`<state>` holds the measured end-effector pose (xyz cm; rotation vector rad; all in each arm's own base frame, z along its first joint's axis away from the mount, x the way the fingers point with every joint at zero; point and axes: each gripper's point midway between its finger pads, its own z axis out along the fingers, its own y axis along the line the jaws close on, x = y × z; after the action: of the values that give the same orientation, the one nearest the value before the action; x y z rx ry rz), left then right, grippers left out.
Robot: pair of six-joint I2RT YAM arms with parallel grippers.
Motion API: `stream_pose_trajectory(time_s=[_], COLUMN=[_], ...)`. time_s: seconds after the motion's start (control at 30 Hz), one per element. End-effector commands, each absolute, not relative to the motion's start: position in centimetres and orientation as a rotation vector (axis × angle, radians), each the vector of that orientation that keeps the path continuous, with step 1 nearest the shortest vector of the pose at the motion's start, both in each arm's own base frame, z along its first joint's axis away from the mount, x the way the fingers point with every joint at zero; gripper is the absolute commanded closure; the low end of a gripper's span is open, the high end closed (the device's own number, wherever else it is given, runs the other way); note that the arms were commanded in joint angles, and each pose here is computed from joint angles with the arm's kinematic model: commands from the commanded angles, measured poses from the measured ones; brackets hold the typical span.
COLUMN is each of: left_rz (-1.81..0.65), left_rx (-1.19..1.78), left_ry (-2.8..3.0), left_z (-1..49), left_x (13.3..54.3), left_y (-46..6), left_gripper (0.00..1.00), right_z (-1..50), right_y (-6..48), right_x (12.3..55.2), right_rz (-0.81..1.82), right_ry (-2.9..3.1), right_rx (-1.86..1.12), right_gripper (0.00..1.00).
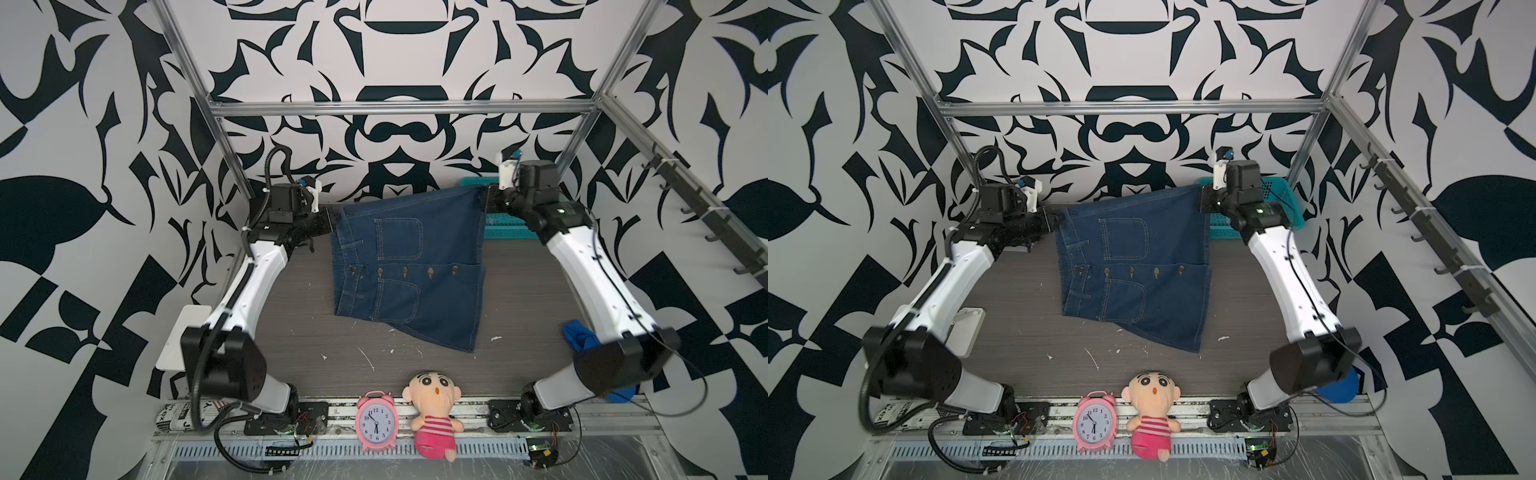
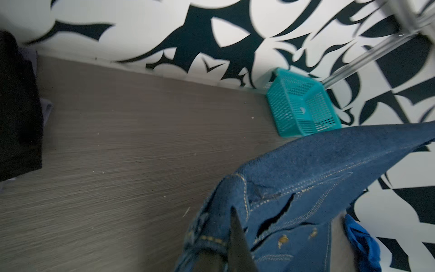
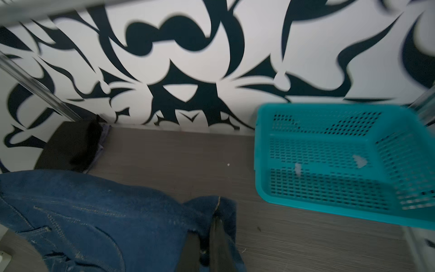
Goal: Fold and stack skirts
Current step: Flatten out the skirt at the center of the table.
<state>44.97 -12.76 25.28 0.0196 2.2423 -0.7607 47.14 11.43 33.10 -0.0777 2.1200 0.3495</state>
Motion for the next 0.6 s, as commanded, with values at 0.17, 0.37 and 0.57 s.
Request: stream_pose_trajectory(time_s=[0.17, 0.37, 0.57], left_rz=[-0.571, -0.44, -0.459], left_rx=[-0.114, -0.208, -0.302], left_ry=[2.244, 2.22, 2.38], left_z=[21.0, 25.2, 20.0], left_x=[56.0, 53.2, 42.3], left_y=[-5.8, -4.1, -7.1], left_gripper=[0.32, 0.24, 0.23], right_z=[34.4, 39.5, 32.9], right_y=[14.6, 15.5, 15.0], right_x=[58.2, 53.3, 41.9], right_rz=[0.454, 0.459, 0.555], right_ry=[2.029, 2.011, 2.009], right_rx=[-0.063, -0.136, -0.061], right_gripper=[0.0, 0.0, 0.02])
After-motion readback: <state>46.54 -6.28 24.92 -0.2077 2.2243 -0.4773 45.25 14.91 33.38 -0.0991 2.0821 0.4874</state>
